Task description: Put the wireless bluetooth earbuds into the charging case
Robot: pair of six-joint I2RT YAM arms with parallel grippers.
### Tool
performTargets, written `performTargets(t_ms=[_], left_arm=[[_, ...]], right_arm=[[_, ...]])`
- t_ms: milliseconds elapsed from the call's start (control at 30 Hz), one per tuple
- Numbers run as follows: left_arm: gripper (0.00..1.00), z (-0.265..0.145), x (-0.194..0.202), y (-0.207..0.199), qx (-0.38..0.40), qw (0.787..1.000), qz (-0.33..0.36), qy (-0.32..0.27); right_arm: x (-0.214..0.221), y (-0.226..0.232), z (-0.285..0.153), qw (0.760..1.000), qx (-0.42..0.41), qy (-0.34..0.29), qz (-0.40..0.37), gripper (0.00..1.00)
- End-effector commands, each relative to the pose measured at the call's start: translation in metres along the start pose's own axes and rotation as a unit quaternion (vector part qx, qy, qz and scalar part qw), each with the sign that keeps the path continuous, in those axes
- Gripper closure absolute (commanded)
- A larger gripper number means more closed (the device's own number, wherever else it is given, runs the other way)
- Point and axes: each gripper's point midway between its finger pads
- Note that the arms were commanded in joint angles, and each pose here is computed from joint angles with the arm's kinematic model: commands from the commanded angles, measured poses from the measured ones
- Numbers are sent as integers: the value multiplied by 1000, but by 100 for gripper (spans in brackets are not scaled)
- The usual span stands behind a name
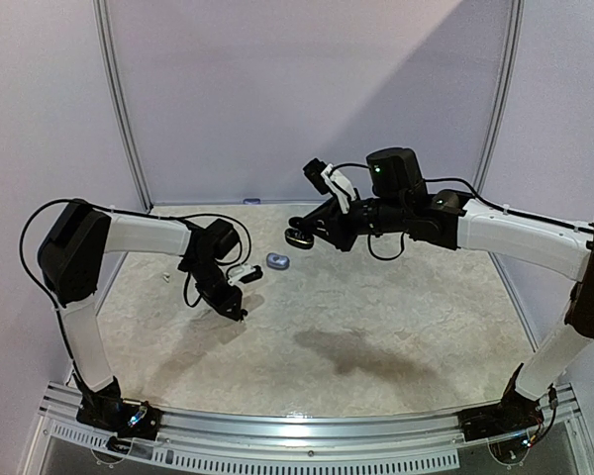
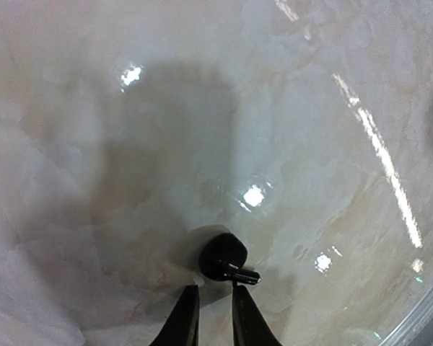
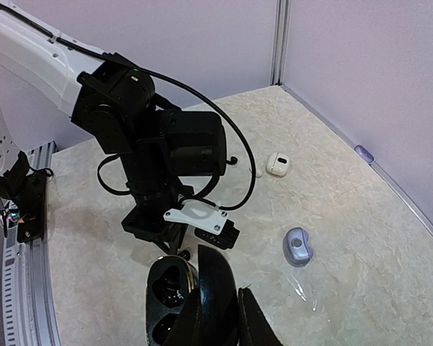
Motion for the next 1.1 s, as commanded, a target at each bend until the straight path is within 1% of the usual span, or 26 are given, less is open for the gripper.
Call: performTargets(t_ms=[0,100,167,233,333,400,433,500,533,567,600,633,700,733,767,800,867,933,1067], left_arm=[[82,-5,7,-11,19,1000,16,2],[78,-39,0,-12,27,998,28,-44],[73,-73,-3,-17,38,995,47,-80],[66,-104,2,-26,58,990,73,-103],[55,-146,20,-40,88,982,103,-131],[48,-169,30,-52,99,973,123,-169],[45,-180,33,-60,97,964,145,-200],[37,-196,36,-70,69,945,181,-262],[32,-206,35,-78,54,929,205,-304],[12,-212,35,-84,40,912,223,-341],[2,-219,35,-89,24,893,240,-379],[1,-218,36,-92,13,877,247,-411],[1,-232,32,-95,-23,840,256,-479],[1,-238,31,-96,-38,824,258,-502],[1,-241,31,-98,-47,813,267,-516],[1,-241,33,-102,-48,805,280,-521],[6,-237,35,-108,-42,803,299,-513],[15,-232,34,-109,-31,808,301,-504],[32,-227,24,-115,3,811,307,-498]], right_arm=[[-6,3,-4,1000,-7,-7,2,100],[-5,11,0,1000,-31,1,-3,100],[-4,18,6,999,-42,11,-14,100],[-3,28,14,998,-59,19,-33,100],[-12,49,22,992,-110,4,-68,100],[-21,65,26,985,-147,-13,-87,100],[-21,71,30,982,-164,-13,-92,100],[-28,84,35,975,-193,-18,-105,100],[-28,90,41,972,-207,-17,-107,100],[-30,96,43,969,-219,-17,-110,100],[-28,102,48,966,-230,-14,-114,100],[-30,107,50,964,-238,-14,-118,100],[-25,118,58,958,-255,-7,-129,100],[-25,125,60,955,-264,-9,-137,100],[-22,128,64,952,-271,-6,-139,100],[-24,133,64,949,-279,-9,-143,100],[-25,141,67,945,-290,-15,-150,100],[-25,146,71,942,-297,-18,-153,100],[-24,155,81,940,-304,-15,-157,100]])
Point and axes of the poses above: each gripper's point midway between its finger pads, its own z axis out along the fingers, its own y axis along the line the jaws close on, x = y × z, and after that the axes turned 6 degrees about z, right-handed
